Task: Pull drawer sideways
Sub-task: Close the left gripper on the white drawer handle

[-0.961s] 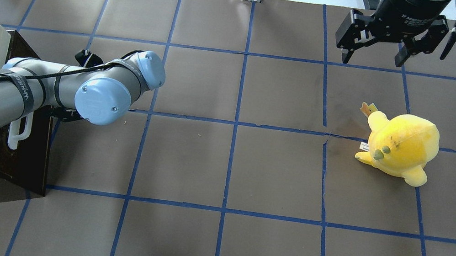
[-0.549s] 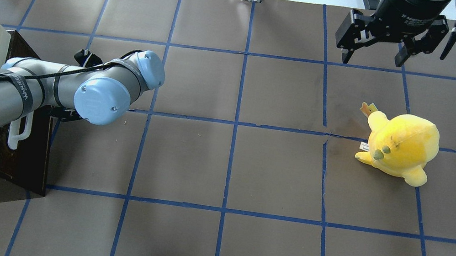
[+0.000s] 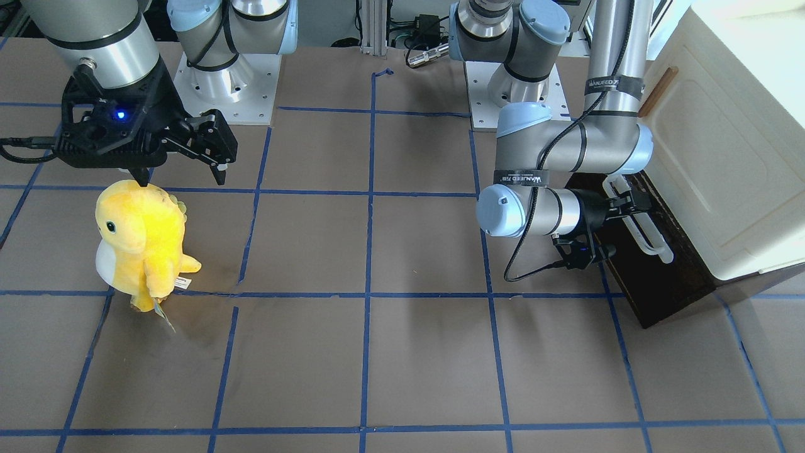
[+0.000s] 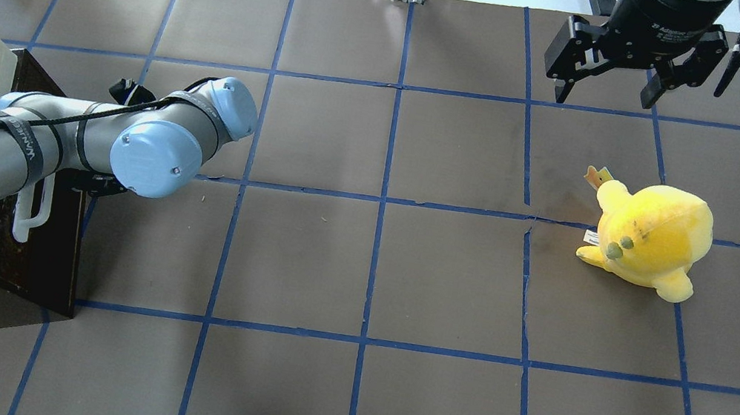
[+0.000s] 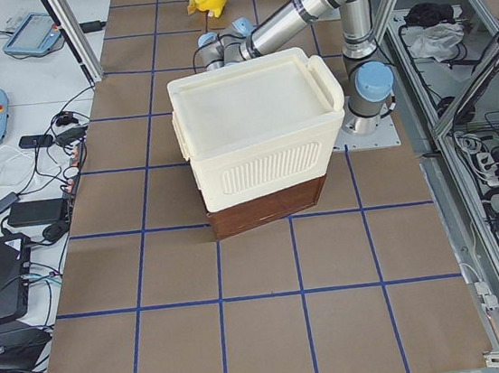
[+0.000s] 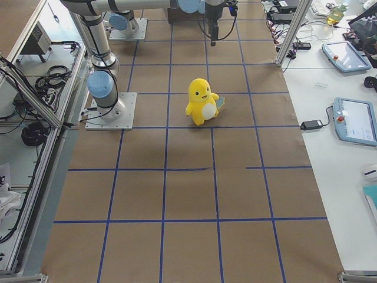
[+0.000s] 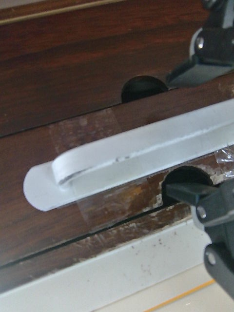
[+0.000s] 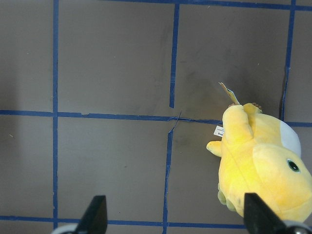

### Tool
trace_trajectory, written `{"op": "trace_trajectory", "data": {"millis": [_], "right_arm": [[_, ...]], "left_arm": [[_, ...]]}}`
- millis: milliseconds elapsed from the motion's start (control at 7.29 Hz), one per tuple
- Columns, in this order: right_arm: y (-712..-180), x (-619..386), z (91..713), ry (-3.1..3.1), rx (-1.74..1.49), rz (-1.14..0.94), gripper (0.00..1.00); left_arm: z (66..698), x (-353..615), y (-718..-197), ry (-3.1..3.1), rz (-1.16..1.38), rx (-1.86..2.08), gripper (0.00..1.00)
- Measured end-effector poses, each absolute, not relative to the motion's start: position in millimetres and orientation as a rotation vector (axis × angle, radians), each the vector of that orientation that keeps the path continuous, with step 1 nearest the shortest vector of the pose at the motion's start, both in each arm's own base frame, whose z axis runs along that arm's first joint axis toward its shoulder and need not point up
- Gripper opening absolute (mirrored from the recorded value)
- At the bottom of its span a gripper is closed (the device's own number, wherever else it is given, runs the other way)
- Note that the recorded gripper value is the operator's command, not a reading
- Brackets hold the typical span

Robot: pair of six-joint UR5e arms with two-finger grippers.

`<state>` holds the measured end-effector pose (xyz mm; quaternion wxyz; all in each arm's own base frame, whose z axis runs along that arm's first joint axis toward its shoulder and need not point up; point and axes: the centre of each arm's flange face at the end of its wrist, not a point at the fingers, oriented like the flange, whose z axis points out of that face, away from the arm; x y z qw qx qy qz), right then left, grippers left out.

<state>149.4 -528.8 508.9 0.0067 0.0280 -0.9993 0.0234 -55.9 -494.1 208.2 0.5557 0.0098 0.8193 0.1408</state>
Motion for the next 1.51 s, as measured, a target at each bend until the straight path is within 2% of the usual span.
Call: {"op": "trace_trajectory", "data": {"millis": [824,961,1510], "right_arm": [[-528.8,149.4,508.9,-3.126,0.086,0.073,1.00],[-528.8,149.4,509.0,-3.126,0.086,0.073,1.00],[-528.8,149.4,508.9,-3.126,0.086,0.073,1.00]], "left_arm": [[208.8,-68.4,-495.6,1.934,0.319,0.050,0.71],[209.1,-71.7,-496.0,1.933,0.316,0.057,0.64],[208.5,-73.3,-495.9,1.935,0.322,0.061,0.58]]}}
